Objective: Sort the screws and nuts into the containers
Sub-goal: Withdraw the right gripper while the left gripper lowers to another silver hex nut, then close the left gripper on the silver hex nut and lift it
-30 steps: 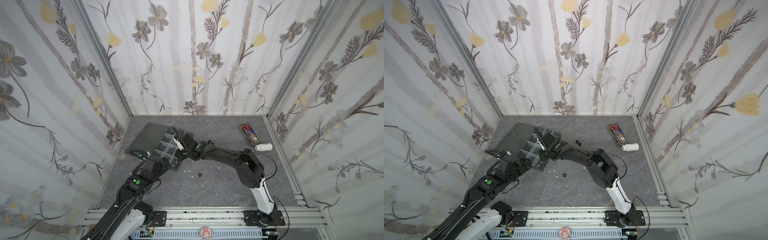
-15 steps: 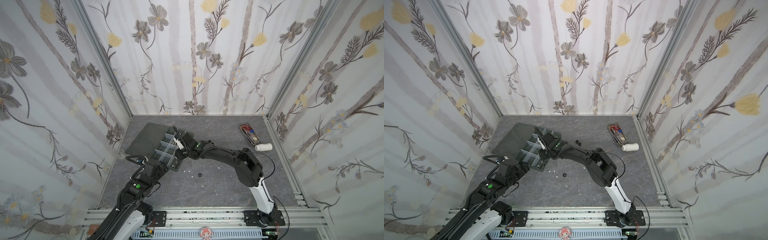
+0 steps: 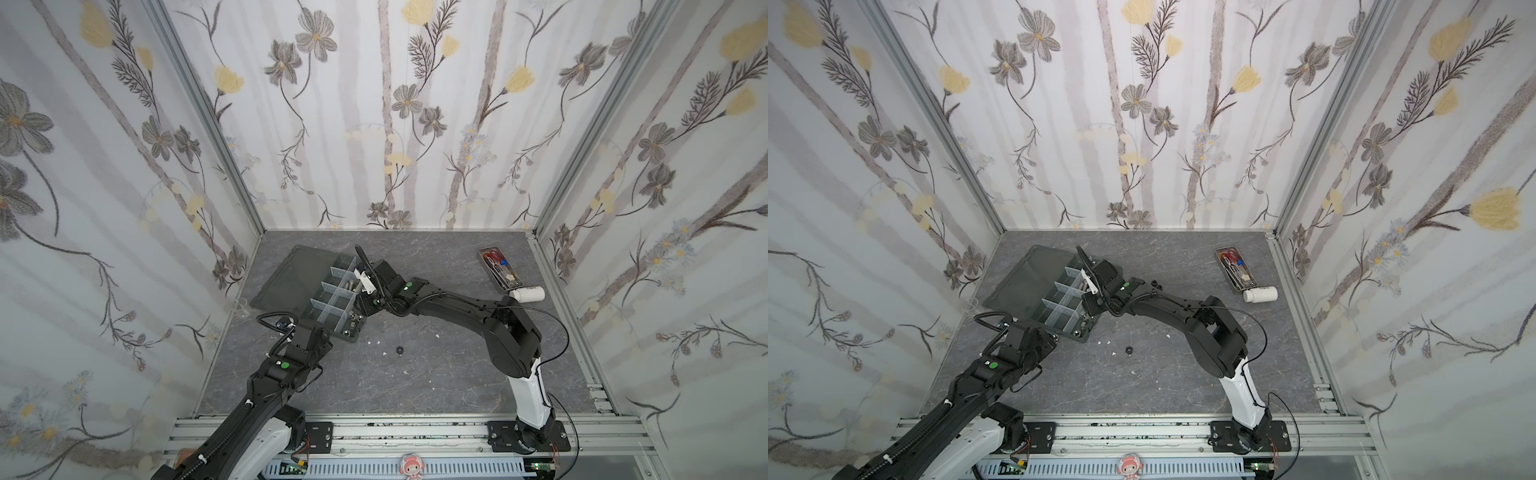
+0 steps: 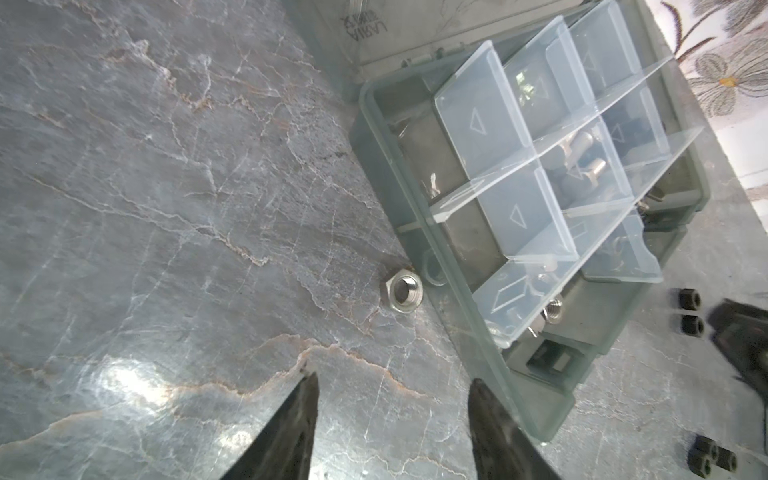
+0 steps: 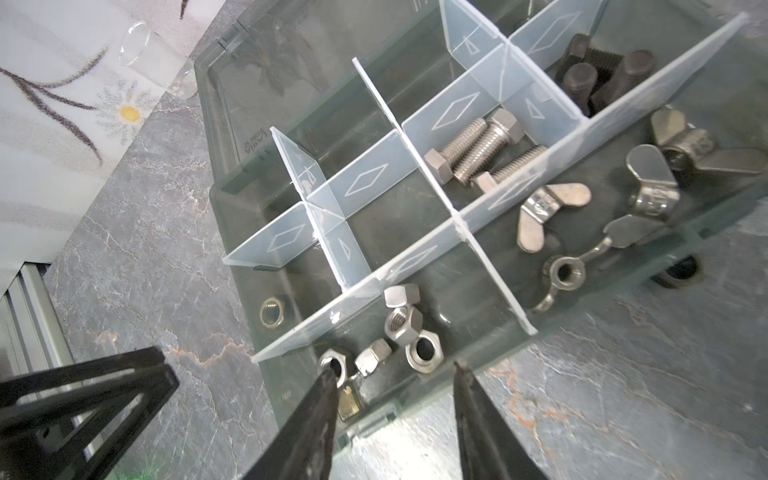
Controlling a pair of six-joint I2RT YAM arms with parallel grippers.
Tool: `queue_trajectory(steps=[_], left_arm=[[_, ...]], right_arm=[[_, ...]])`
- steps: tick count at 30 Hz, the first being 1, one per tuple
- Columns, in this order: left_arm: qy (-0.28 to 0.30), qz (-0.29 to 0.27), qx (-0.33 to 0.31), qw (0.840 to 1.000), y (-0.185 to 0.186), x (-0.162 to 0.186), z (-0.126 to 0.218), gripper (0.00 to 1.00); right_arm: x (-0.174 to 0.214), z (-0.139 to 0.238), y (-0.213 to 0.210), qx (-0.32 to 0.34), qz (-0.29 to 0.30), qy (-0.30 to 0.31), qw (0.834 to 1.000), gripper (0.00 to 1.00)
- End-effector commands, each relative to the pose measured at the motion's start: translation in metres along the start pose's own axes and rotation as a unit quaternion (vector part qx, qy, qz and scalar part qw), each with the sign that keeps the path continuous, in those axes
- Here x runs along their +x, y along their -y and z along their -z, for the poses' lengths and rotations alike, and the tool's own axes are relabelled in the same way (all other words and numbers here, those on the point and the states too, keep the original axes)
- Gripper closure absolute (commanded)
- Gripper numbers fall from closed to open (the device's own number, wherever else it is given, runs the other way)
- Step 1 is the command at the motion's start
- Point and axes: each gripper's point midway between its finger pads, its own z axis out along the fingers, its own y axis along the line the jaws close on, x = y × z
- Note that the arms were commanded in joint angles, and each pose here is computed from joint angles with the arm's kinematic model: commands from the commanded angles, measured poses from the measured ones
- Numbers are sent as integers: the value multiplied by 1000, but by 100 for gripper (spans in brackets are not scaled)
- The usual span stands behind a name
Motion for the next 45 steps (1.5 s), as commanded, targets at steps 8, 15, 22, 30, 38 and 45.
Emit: queue_trajectory(steps=[8, 15, 22, 30, 38, 45], left_arm=[[-15, -12, -12, 1000, 2, 3, -26, 47], [-36, -22, -34, 999, 4, 0, -42, 45], [-31, -30, -40, 998, 14, -13, -50, 42], [-52, -43, -56, 996, 17, -9, -66, 41], [-61, -56, -69, 994, 17, -9, -70, 42], [-73, -76, -120, 987, 0, -5, -71, 44]], right_arm=[[-3, 51, 13, 1, 1, 50, 999, 53], [7, 73, 28, 6, -10, 70, 997, 53], [17, 81, 38, 15, -15, 73, 997, 52], [24, 83, 41, 16, -16, 71, 997, 52], [26, 83, 41, 15, -16, 70, 997, 52], [22, 83, 55, 20, -28, 77, 996, 52]])
